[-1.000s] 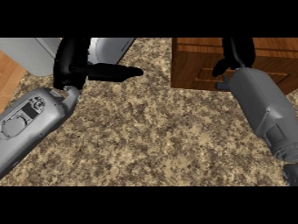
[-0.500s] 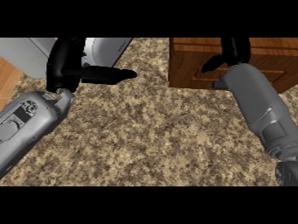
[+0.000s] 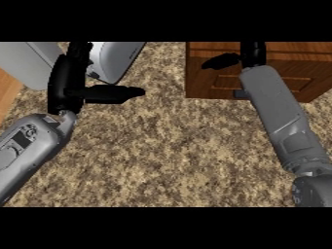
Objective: Pick up the can, place it into the drawer and close the drawer
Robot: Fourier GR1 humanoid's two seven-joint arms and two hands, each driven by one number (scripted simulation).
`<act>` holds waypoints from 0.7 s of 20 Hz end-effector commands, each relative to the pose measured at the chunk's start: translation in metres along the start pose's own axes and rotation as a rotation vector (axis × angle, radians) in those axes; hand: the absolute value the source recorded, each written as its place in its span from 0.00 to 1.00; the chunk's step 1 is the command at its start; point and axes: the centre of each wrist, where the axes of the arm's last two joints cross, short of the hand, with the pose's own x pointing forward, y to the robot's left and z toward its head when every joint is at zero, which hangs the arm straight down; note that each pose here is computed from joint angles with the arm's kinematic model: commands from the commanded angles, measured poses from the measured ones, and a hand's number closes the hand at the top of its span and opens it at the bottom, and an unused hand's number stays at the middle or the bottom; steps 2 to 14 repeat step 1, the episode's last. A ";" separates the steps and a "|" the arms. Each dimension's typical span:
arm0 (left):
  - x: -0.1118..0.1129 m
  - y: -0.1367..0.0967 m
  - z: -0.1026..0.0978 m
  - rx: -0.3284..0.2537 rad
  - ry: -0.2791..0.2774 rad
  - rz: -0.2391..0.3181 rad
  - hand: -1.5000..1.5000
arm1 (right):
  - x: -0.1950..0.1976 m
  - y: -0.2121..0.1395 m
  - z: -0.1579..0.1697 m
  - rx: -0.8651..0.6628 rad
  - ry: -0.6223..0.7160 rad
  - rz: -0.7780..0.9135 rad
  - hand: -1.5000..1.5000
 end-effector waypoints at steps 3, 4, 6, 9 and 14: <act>0.002 0.010 0.000 0.017 -0.008 0.006 0.00 | 0.017 -0.004 -0.014 -0.052 0.009 -0.131 0.00; 0.002 0.010 0.000 0.017 -0.008 0.006 0.00 | 0.017 -0.004 -0.014 -0.052 0.009 -0.131 0.00; 0.002 0.010 0.000 0.017 -0.008 0.006 0.00 | 0.017 -0.004 -0.014 -0.052 0.009 -0.131 0.00; 0.002 0.010 0.000 0.017 -0.008 0.006 0.00 | 0.017 -0.004 -0.014 -0.052 0.009 -0.131 0.00; 0.002 0.010 0.000 0.017 -0.008 0.006 0.00 | 0.017 -0.004 -0.014 -0.052 0.009 -0.131 0.00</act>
